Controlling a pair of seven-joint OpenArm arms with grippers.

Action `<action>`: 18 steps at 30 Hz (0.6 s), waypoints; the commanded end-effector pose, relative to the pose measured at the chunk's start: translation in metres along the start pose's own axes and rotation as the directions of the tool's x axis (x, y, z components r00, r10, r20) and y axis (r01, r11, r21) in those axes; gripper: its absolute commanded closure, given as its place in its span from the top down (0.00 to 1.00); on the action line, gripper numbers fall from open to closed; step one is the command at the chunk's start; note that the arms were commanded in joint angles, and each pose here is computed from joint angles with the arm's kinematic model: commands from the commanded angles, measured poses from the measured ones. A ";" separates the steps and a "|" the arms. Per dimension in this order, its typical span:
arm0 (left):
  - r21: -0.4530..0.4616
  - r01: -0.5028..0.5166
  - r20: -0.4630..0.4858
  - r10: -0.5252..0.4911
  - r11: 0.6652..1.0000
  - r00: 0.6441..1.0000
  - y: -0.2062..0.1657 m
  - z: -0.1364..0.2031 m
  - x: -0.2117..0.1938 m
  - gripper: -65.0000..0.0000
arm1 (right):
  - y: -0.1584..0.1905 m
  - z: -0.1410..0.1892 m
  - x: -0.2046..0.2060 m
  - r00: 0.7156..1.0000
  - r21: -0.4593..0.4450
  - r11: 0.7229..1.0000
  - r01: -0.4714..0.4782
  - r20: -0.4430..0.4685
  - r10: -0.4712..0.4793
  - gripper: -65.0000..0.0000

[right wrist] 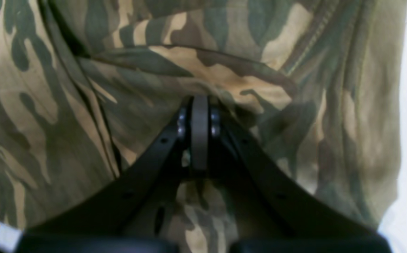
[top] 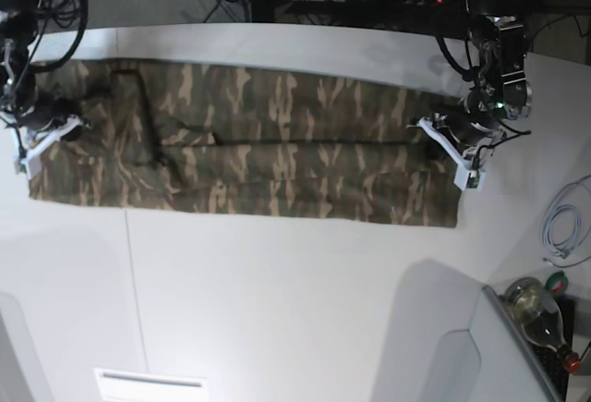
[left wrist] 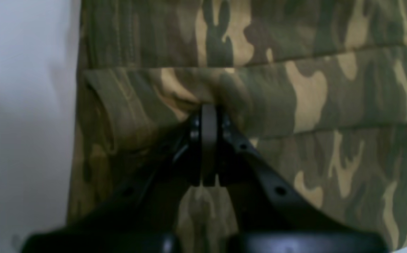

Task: Layout the t-shirt on the table in an organized manner, then fold the t-shirt properly
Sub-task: 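Grasp the folded strip's ends with both grippers and pull it straight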

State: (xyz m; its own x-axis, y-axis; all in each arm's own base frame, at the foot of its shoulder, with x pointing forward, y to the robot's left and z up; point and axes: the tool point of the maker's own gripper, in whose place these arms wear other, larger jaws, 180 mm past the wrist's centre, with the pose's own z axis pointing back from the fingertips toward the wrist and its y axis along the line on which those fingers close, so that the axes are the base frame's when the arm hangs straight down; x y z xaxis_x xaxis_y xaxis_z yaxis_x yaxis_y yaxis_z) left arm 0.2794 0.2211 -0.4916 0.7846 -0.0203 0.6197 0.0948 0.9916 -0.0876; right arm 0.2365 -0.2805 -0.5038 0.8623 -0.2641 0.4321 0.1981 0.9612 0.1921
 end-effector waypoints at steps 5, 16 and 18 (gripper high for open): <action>-0.075 -0.023 -0.100 0.015 0.997 0.995 -0.046 -0.014 -0.024 0.00 | -0.030 -0.015 0.008 0.997 -0.080 0.995 -0.060 -0.045 0.056 0.00; 0.025 0.036 0.024 -0.036 0.999 0.999 -0.031 0.016 0.051 0.00 | -0.009 -0.007 0.056 0.983 -0.062 0.983 -0.171 0.053 0.175 0.00; 0.048 0.067 0.017 -0.068 0.997 0.998 -0.023 0.025 0.060 0.00 | -0.004 -0.004 0.063 0.979 -0.058 0.981 -0.186 0.068 0.190 0.00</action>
State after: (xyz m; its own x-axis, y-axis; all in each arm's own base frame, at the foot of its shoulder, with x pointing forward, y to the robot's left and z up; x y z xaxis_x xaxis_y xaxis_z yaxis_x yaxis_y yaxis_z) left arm 0.2993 0.2003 -0.4435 0.7891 -0.0828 0.6087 0.1131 0.9935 -0.0116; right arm 0.2784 -0.2939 -0.4933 0.8726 -0.0907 0.4799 0.0669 0.9955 0.0665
